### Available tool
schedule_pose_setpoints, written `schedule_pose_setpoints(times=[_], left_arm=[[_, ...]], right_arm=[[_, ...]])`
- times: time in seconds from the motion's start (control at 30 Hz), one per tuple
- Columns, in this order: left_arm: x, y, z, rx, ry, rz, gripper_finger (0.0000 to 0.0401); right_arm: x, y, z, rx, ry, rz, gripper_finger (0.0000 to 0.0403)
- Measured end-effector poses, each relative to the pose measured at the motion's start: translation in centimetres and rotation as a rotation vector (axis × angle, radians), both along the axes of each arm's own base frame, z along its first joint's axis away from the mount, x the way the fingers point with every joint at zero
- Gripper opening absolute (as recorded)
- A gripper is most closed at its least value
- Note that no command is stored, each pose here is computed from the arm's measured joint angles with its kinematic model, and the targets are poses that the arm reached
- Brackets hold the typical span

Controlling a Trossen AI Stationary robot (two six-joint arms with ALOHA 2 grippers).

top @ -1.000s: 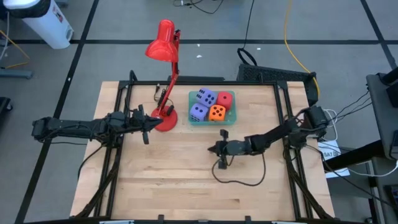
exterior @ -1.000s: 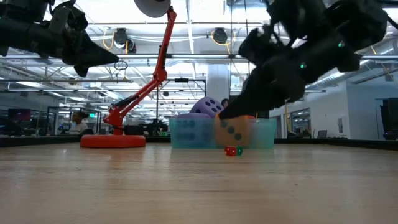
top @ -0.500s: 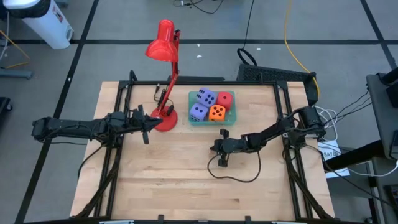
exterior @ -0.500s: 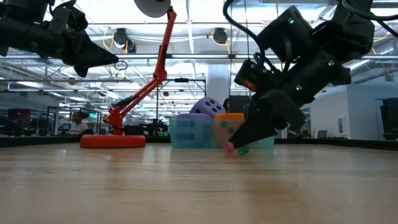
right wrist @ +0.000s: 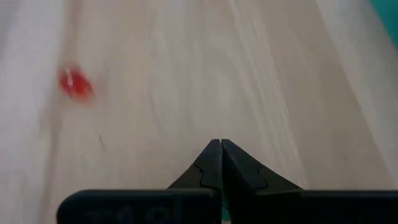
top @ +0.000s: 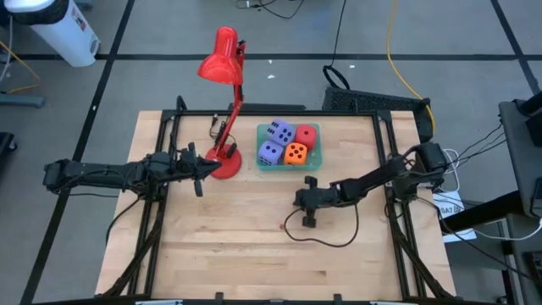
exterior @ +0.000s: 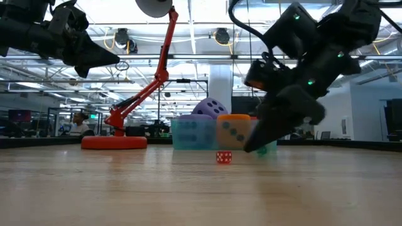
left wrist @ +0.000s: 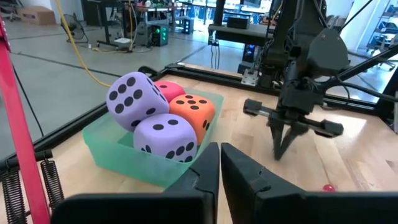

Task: Pick & Place Dice
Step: Put the green small die into the green bin

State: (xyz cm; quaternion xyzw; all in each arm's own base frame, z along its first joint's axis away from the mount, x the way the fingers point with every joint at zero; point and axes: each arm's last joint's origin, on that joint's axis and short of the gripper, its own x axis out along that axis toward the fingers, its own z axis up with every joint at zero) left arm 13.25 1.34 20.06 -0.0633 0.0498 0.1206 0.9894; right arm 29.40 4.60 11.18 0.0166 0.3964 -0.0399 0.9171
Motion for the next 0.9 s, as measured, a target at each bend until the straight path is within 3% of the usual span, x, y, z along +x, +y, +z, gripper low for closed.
schedule_pose_setpoints(times=[0.2, 0.53, 0.7, 0.9], left_arm=[[0.0, 0.0, 0.0, -0.003, 0.0, -0.015, 0.0005], [0.0, -0.1, 0.1, -0.013, -0.014, -0.042, 0.0026], [0.0, -0.1, 0.1, -0.02, -0.015, -0.049, 0.0016], [0.0, -0.2, 0.1, -0.028, -0.012, -0.056, 0.0004]], right_arm=[[-1.9, 0.3, 1.7, 0.006, 0.091, 0.0, 0.0], [-2.6, 2.3, 5.1, -0.031, -0.085, 0.037, 0.0011], [-3.4, 2.2, 6.0, 0.023, -0.078, -0.057, 0.0076], [-4.9, 1.9, 5.1, 0.12, 0.077, -0.225, 0.0188]])
